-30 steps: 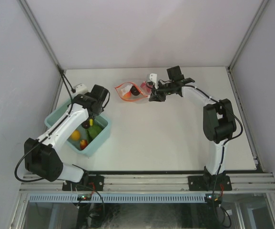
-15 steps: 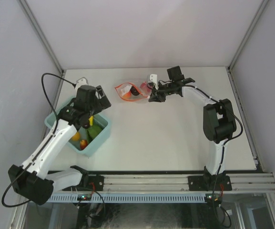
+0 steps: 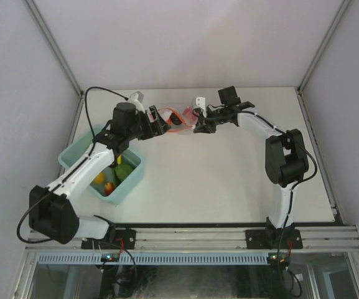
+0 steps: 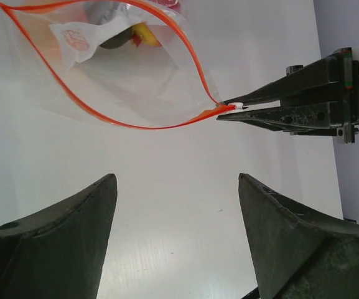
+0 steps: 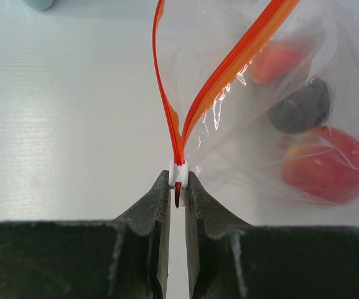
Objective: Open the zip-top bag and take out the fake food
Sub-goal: Move the zipper food storage bag to the center of the board.
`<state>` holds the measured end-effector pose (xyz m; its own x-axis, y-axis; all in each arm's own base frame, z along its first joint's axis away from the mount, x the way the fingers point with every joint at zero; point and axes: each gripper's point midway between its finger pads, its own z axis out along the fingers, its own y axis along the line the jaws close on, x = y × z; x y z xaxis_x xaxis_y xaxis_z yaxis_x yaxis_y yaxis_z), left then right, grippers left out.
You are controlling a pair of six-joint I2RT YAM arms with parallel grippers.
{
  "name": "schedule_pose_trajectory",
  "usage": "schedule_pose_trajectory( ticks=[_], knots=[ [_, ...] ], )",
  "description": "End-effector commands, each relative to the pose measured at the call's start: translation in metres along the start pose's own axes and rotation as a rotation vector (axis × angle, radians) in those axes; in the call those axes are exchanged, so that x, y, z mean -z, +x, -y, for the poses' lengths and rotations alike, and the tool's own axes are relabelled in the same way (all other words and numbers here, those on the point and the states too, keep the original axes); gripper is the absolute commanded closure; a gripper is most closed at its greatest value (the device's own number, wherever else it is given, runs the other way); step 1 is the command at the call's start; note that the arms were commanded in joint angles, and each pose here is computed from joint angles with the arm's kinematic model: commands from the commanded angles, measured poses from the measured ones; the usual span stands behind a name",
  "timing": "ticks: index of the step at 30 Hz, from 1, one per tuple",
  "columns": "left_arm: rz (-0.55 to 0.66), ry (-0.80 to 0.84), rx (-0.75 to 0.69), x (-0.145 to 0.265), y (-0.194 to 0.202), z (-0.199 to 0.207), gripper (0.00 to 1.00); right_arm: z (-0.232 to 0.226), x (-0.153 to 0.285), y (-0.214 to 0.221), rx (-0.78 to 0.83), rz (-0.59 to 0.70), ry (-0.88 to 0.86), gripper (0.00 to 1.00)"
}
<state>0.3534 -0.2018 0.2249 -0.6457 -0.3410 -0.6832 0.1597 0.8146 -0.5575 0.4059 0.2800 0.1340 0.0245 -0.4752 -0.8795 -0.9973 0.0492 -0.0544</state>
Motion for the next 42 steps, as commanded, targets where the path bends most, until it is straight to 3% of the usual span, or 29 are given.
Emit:
schedule_pose_trajectory(
  ticks=[1,5,13,21,31,38,42],
  knots=[
    [0.041,0.147,-0.036,-0.009,-0.028,0.036,0.21,0.0,0.01,-0.027,0.065,0.054,0.002,1.0],
    [0.017,0.125,-0.026,-0.027,-0.022,0.028,0.27,0.0,0.011,-0.027,0.063,0.057,0.005,1.0],
    [0.061,0.091,-0.031,-0.028,-0.024,0.018,0.28,-0.002,0.012,-0.031,0.071,0.066,0.003,1.0],
    [0.181,0.19,-0.028,-0.011,-0.045,0.023,0.29,-0.008,0.013,-0.036,0.084,0.09,-0.022,1.0],
    [0.209,0.195,-0.099,0.011,-0.045,0.025,0.3,-0.015,0.014,-0.042,0.102,0.11,-0.05,1.0],
    [0.109,0.182,-0.053,-0.007,-0.019,0.014,0.48,-0.025,0.014,-0.048,0.127,0.134,-0.09,1.0],
    [0.077,0.156,-0.048,-0.012,-0.014,0.008,0.53,-0.033,0.015,-0.051,0.149,0.151,-0.129,1.0]
  ],
)
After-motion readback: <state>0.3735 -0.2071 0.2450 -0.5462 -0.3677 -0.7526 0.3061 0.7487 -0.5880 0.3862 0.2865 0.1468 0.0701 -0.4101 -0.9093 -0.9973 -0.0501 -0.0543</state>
